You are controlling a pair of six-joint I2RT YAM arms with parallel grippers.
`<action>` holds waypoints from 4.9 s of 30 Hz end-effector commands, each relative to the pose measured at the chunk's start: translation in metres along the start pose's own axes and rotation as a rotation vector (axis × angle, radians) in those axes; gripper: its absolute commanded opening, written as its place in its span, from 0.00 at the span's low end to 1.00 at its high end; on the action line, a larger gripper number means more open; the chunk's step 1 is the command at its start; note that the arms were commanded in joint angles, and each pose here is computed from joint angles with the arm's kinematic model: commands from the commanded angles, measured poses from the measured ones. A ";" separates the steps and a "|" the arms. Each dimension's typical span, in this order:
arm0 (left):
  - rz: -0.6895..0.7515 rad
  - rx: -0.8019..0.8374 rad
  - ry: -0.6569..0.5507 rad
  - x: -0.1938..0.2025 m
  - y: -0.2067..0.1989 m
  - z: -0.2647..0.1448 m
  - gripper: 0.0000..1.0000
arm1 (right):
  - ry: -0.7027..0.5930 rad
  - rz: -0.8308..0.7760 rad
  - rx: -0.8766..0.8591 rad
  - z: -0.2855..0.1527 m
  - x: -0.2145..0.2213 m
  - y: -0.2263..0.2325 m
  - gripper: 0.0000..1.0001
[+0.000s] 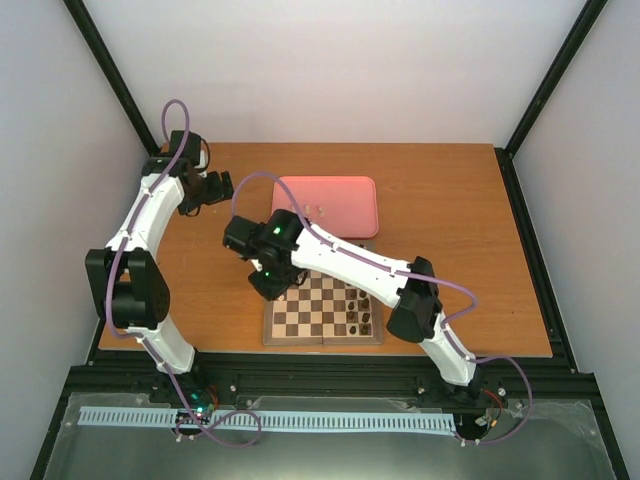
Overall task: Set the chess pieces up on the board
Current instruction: Place the chess piece on the chessboard.
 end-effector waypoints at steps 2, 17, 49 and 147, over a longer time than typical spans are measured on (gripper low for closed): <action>-0.006 0.038 -0.037 -0.002 -0.004 -0.011 1.00 | 0.018 0.010 -0.012 0.009 0.001 0.018 0.07; -0.021 0.072 -0.064 -0.005 -0.008 -0.017 1.00 | 0.017 -0.013 0.019 0.058 -0.001 0.022 0.07; -0.016 0.043 -0.064 0.001 -0.001 -0.012 1.00 | -0.005 -0.094 0.086 0.089 0.004 0.020 0.07; -0.004 0.014 -0.046 0.002 0.003 0.001 1.00 | 0.078 -0.145 0.126 0.119 0.008 -0.002 0.12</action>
Point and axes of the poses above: each gripper's point midway between its finger pads, its own z axis out along the fingers, its own y axis along the line the jaws close on, x = y × z, the point moved 5 cm from there along -z, back along the fingers, and after that the axes turned 15 degrees about -z, right-handed, at the moved point
